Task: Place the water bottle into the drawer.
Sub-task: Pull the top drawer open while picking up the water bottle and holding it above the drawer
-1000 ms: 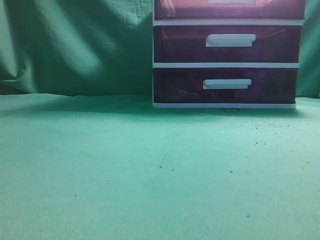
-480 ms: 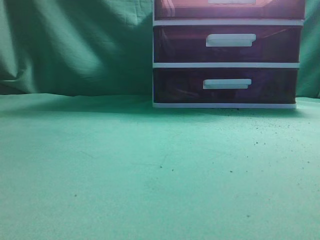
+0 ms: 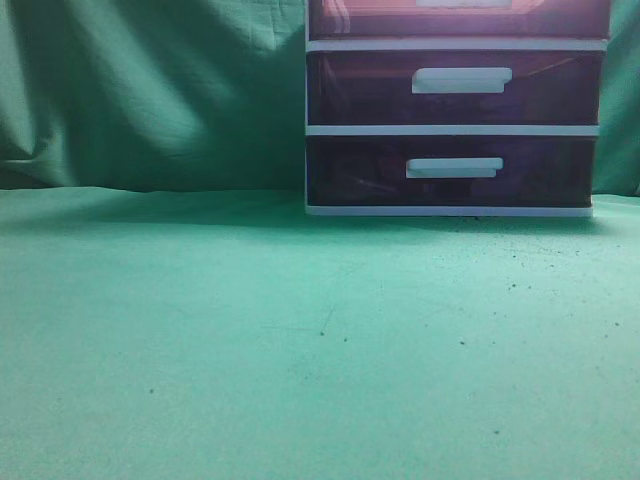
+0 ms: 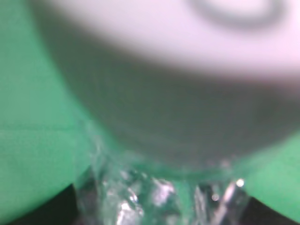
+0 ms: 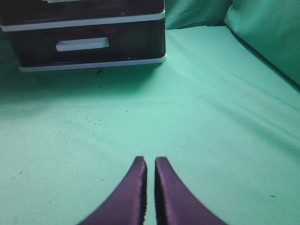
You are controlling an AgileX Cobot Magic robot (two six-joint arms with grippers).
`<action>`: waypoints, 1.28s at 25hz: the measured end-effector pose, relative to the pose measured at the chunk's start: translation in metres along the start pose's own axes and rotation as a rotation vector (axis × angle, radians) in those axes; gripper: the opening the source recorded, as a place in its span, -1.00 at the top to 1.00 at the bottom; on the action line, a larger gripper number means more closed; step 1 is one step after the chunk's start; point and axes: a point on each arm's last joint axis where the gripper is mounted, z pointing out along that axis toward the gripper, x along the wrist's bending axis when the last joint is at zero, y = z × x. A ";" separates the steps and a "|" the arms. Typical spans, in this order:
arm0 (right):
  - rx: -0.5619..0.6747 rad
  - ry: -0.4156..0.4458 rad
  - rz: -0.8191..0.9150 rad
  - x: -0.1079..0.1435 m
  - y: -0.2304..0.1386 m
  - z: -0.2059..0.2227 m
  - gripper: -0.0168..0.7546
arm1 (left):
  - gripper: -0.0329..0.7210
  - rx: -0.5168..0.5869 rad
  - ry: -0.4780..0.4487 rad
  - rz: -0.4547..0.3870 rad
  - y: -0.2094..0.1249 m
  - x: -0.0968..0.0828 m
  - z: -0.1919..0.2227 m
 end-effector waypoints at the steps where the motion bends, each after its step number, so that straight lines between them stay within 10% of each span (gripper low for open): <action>1: 0.000 0.000 0.000 0.000 0.000 0.000 0.83 | 0.12 -0.014 -0.003 0.013 0.003 -0.001 -0.004; 8: 0.000 0.000 0.000 0.000 0.000 0.000 0.83 | 0.12 -0.139 0.002 0.111 0.029 -0.013 -0.052; 16: -0.014 0.003 0.007 0.000 0.001 0.000 0.83 | 0.12 -0.251 -0.116 0.236 0.036 -0.065 -0.118; 26: -0.633 0.045 0.065 0.003 0.066 -0.025 0.83 | 0.12 -0.180 -0.183 0.298 0.044 -0.107 -0.176; 32: -0.329 0.035 0.011 0.010 0.115 -0.027 0.83 | 0.12 -0.148 -0.211 0.329 0.039 -0.116 -0.179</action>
